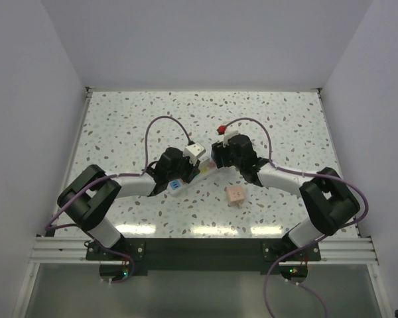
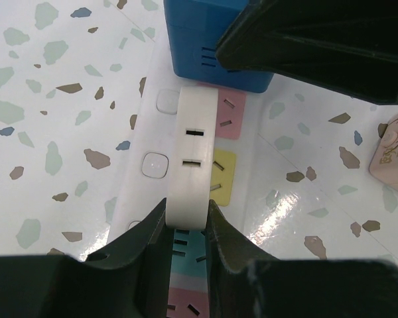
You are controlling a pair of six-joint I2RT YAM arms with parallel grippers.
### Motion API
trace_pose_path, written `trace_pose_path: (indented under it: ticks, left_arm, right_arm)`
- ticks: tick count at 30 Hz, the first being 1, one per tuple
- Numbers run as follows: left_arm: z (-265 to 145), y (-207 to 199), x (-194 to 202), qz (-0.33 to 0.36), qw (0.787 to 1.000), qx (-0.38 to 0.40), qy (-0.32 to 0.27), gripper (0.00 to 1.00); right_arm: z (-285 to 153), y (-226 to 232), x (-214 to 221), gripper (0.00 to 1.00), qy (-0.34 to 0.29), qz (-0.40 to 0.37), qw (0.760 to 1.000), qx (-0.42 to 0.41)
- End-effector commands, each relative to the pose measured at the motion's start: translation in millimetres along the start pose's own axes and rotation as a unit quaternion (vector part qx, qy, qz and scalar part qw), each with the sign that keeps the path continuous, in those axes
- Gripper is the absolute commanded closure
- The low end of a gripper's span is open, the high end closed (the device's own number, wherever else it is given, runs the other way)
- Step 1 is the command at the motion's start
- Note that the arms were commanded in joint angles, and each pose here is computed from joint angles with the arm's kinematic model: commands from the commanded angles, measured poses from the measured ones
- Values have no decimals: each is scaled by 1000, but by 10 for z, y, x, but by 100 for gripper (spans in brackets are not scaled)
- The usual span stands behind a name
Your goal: Insert the plug
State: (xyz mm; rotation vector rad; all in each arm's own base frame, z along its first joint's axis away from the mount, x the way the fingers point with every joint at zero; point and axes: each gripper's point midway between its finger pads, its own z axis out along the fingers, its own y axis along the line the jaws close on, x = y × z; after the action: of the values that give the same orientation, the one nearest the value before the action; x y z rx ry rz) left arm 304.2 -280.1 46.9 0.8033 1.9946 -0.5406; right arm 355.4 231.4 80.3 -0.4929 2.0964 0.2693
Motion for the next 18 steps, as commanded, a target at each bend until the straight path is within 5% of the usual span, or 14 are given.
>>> trace_pose_path:
  ticks: [1,18]
  left_arm:
    - [0,-41,346,-21,998,2,61,100]
    - [-95,121,223,-40,998,-34,37,100]
  right_arm:
    - [-28,92,603,100,70,27,997,-22]
    - [-27,256,1177,100,118,7,993,-2]
